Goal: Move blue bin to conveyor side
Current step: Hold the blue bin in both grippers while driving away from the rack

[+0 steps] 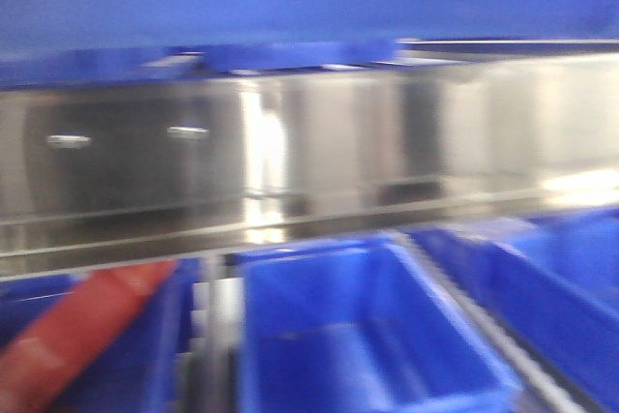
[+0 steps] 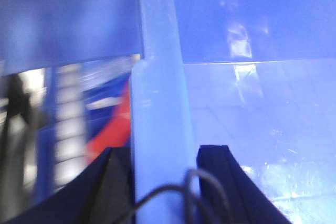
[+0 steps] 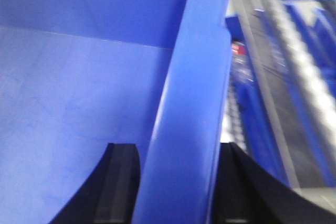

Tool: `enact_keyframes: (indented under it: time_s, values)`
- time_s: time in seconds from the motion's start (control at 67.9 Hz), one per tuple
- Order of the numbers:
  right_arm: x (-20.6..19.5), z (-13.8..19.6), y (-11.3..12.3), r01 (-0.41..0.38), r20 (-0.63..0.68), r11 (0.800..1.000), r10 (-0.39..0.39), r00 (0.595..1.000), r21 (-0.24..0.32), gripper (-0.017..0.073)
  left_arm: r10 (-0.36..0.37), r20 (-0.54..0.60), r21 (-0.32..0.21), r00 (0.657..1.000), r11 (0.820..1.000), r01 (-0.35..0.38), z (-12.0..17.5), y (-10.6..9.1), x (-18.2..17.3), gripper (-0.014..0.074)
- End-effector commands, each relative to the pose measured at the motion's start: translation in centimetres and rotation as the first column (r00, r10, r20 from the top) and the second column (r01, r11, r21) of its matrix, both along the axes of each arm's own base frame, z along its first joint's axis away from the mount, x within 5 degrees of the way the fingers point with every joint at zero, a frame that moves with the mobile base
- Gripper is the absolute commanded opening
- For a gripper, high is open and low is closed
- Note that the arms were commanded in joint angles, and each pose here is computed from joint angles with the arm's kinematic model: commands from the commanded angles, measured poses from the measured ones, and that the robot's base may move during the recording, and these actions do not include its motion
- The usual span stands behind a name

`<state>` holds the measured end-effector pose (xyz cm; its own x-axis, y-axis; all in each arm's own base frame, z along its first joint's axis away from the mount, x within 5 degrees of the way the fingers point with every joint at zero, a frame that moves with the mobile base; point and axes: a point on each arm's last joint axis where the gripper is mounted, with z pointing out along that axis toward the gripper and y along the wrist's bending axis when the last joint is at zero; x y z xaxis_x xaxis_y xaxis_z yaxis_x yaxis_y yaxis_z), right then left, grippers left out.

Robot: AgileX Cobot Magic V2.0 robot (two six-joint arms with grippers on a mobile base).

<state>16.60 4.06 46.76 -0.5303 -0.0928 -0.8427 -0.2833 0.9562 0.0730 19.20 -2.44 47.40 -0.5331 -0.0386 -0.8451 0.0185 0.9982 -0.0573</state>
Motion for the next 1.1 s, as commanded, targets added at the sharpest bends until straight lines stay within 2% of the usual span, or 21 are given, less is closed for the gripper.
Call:
enact_keyframes:
  time_s: [0.0, 1.09]
  values:
    - [-0.09, 1.43, -0.63, 0.048, 0.139, 0.999, -0.046, 0.989, -0.009, -0.0078, -0.002, 0.135, 0.013, 0.991, 1.000, 0.000, 1.67, 0.24, -0.44, 0.0002]
    - [-0.03, 1.40, -0.62, 0.048, 0.137, 0.999, -0.046, 0.989, -0.010, -0.0078, -0.002, 0.138, 0.013, 0.990, 1.000, 0.000, 1.69, 0.24, -0.43, 0.0002]
